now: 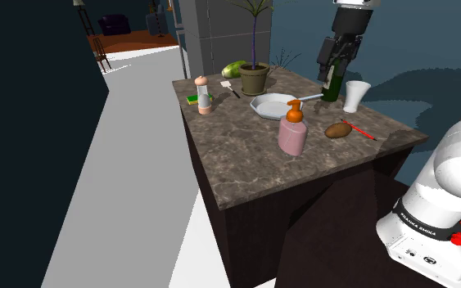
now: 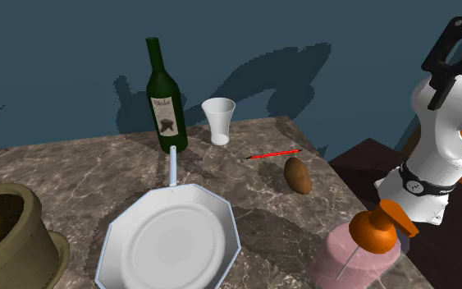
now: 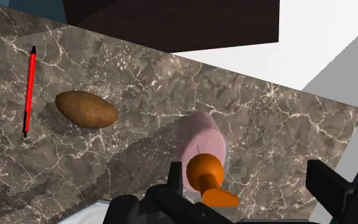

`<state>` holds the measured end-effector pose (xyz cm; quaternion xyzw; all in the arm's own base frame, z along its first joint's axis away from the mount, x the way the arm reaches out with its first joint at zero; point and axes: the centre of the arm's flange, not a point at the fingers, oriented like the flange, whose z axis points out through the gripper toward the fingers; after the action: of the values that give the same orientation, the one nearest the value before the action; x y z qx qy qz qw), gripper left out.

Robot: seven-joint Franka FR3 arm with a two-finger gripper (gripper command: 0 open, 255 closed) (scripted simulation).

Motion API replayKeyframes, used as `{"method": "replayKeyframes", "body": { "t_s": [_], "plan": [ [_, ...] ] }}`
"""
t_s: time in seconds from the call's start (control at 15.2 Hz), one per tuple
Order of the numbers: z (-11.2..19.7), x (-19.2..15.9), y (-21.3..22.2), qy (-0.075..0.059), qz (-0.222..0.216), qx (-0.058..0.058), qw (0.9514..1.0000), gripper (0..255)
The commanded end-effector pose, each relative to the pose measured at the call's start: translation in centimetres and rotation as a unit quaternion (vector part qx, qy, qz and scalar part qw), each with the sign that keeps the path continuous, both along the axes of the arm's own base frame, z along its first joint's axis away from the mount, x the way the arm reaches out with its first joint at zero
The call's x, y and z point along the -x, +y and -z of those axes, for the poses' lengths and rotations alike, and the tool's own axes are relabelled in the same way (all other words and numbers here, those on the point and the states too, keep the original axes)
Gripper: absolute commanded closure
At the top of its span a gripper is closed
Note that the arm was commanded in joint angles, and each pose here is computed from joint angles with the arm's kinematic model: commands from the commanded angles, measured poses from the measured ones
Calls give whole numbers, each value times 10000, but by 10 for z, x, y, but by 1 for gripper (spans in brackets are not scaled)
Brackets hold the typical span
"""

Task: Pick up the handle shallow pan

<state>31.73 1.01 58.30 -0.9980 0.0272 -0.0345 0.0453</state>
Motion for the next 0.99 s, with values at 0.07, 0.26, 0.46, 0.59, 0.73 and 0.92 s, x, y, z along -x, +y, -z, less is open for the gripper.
{"method": "replayKeyframes", "body": {
  "t_s": [0.07,0.26,0.46,0.59,0.73,0.92],
  "plan": [
    [5,-10,-9,0,90,-48,9999,0],
    [20,-37,-36,-1,359,-191,9992,0],
    [37,-63,-63,-1,629,-333,9975,0],
    [48,-80,-83,-1,808,-428,9958,0],
    [59,-95,-102,-1,987,-523,9937,0],
    [78,-118,-132,-2,1254,-665,9899,0]
  ]
}}
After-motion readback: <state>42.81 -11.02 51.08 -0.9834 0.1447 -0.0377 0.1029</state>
